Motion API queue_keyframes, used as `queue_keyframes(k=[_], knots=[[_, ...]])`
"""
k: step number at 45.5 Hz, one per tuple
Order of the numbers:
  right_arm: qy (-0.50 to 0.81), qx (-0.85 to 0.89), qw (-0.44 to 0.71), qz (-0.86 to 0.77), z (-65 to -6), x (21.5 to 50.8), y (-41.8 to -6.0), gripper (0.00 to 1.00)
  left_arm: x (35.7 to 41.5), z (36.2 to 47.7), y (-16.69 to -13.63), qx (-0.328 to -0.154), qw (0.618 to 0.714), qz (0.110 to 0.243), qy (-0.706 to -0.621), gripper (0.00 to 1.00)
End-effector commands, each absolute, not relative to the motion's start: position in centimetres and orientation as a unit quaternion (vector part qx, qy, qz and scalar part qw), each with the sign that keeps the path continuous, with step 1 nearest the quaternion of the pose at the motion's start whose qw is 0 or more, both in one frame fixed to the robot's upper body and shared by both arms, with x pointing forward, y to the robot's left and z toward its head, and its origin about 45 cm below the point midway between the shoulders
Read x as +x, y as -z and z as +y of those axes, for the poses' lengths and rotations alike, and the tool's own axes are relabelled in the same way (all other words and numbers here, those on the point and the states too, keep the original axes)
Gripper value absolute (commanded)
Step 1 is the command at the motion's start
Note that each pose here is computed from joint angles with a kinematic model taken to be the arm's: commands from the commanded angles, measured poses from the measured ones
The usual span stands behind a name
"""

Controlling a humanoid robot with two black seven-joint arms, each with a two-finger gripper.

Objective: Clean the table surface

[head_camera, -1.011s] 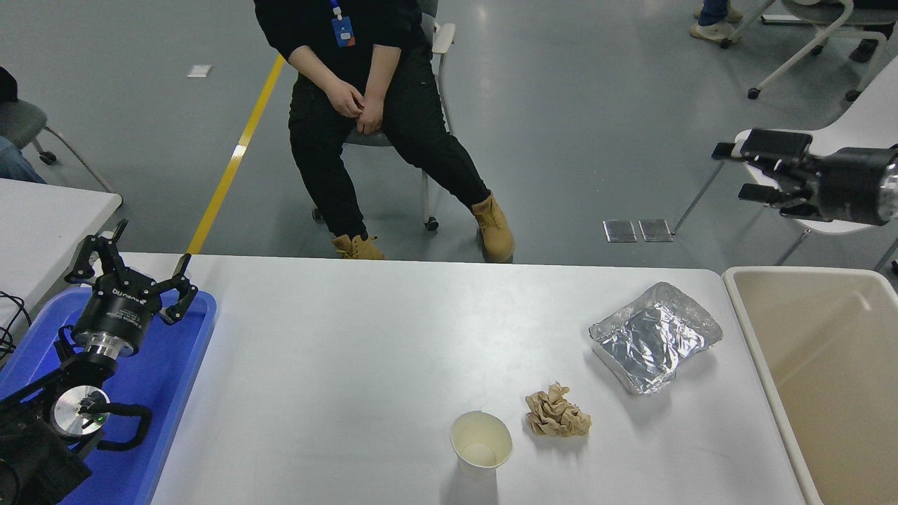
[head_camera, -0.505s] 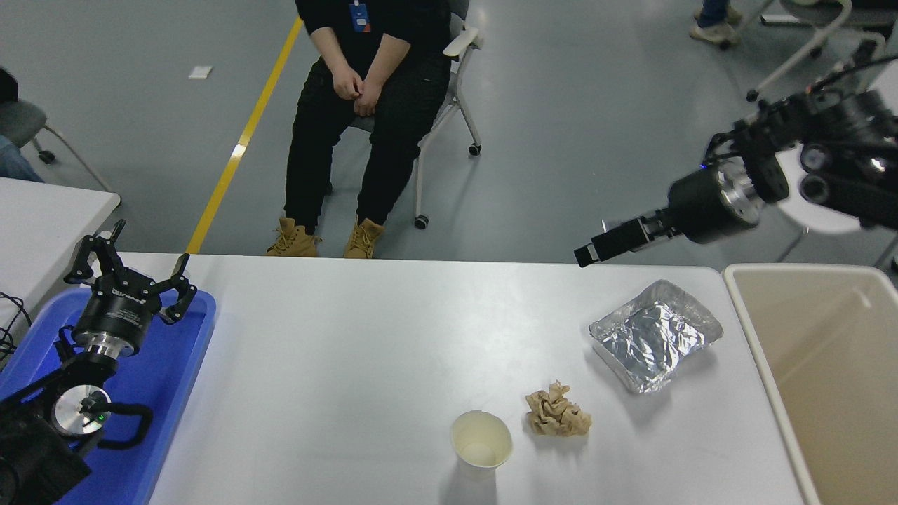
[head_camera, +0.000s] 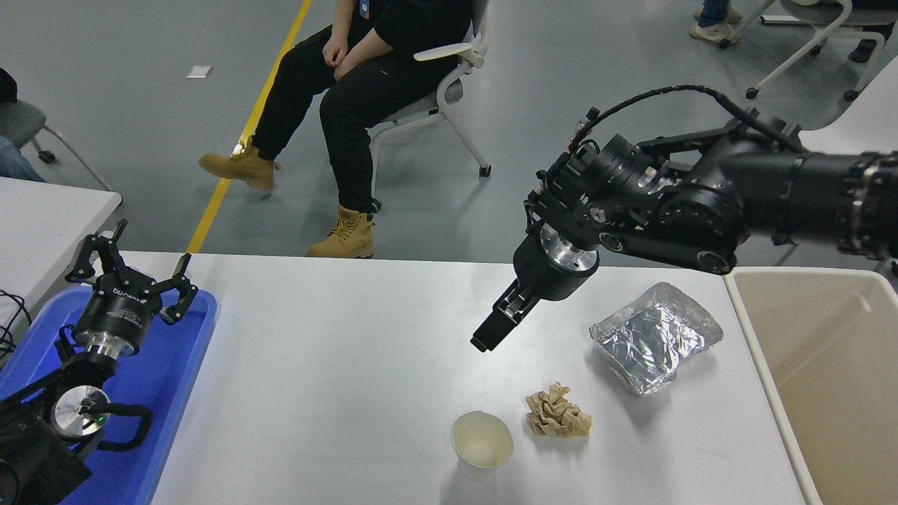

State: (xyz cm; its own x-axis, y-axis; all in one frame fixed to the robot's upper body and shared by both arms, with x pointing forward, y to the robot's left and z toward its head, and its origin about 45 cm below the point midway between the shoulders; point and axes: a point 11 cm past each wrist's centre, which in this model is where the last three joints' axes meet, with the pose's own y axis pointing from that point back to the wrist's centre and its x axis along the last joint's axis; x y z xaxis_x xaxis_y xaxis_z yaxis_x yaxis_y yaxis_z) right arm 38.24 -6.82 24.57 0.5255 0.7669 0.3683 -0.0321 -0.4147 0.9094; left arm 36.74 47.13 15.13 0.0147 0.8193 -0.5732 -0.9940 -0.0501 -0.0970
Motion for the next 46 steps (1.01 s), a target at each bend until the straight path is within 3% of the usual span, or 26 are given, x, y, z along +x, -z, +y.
queue_keyframes(k=[1,46], knots=[[-0.393,0.738,0.477,0.271,-6.3,36.9,-20.9,0.98,36.73,47.2,-15.15,-0.251,0.6667,0.174,-0.6800,1.00],[-0.338,0.753,0.503,0.256,-9.8,36.6,-15.6,0.98,36.76,47.1,-15.11,-0.250,0.6671,0.175,-0.6795,1.00]])
